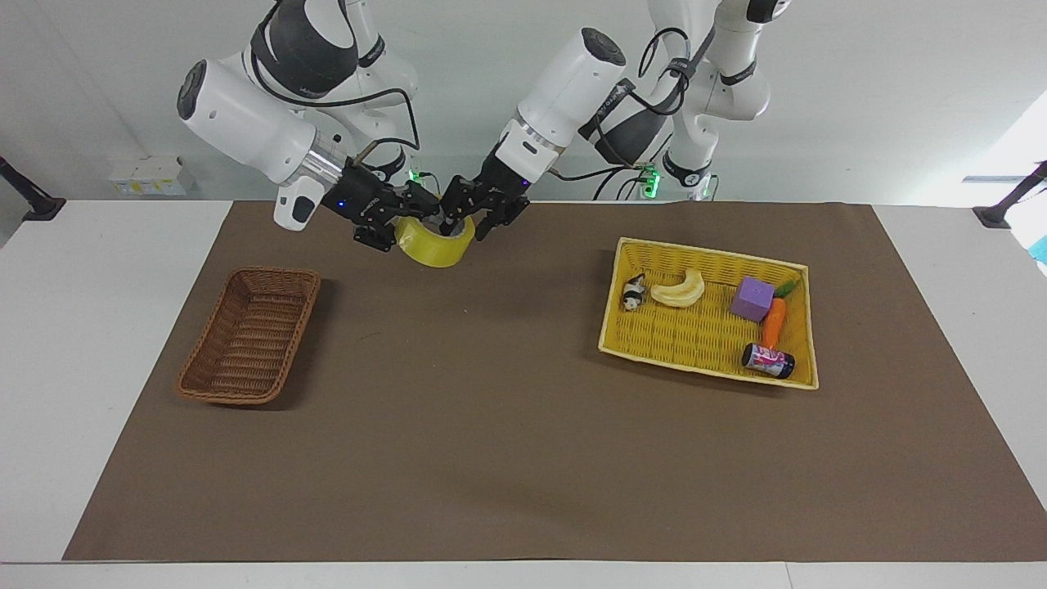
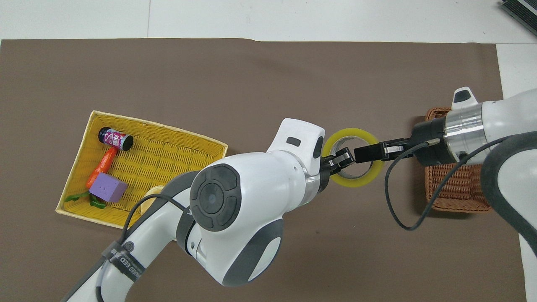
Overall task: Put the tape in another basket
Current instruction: 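Grasp the tape with the right gripper while the left gripper opens, then lower the tape into the basket while the left gripper withdraws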
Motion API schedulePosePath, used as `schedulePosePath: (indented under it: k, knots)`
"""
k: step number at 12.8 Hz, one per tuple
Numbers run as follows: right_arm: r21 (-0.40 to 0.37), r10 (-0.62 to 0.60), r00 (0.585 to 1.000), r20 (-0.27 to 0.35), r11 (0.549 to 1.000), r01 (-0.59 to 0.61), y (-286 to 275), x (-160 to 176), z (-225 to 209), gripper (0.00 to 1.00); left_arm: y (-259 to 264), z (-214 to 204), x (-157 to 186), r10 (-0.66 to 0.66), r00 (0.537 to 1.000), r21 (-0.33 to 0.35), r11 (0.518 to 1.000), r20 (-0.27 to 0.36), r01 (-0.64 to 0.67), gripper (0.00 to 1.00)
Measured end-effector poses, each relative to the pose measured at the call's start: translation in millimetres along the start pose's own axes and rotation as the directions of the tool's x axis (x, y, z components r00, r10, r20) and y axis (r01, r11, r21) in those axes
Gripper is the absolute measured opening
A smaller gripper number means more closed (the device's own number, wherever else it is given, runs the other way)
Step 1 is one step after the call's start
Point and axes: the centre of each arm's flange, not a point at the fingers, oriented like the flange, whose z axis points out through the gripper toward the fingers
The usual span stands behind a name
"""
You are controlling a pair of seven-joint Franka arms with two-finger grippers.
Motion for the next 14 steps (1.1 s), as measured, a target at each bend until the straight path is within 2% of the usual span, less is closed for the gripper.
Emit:
schedulePosePath:
  k: [1,2,4,7,10,14]
  knots:
    - [0.000,-0.001,1.000,0.002,1.000,0.001,-1,0,1,0.03,3,-11,-1,-0.077,0.997,-0.013,0.997,-0.009,0.076,0.96]
    - [0.001,-0.002,1.000,0.001,1.000,0.002,-2,0,0,0.00,4,-20,-3,-0.161,0.987,-0.017,0.987,-0.013,0.161,1.00]
    - [0.000,-0.001,1.000,0.002,1.000,0.001,-2,0,1,0.00,8,-35,-7,-0.299,0.954,-0.034,0.954,-0.017,0.298,1.00]
    - [0.000,-0.001,1.000,0.003,1.000,0.001,-2,0,2,0.00,4,-41,2,-0.387,0.922,-0.018,0.922,-0.025,0.387,1.00]
    - [0.000,0.018,1.000,-0.012,1.000,-0.018,9,1,-7,0.00,-15,-55,56,-0.462,0.884,-0.002,0.886,-0.070,0.463,1.00]
    - [0.008,0.064,0.997,-0.042,0.998,-0.064,71,-9,-53,0.00,-49,-95,146,-0.596,0.790,-0.073,0.803,-0.143,0.592,1.00]
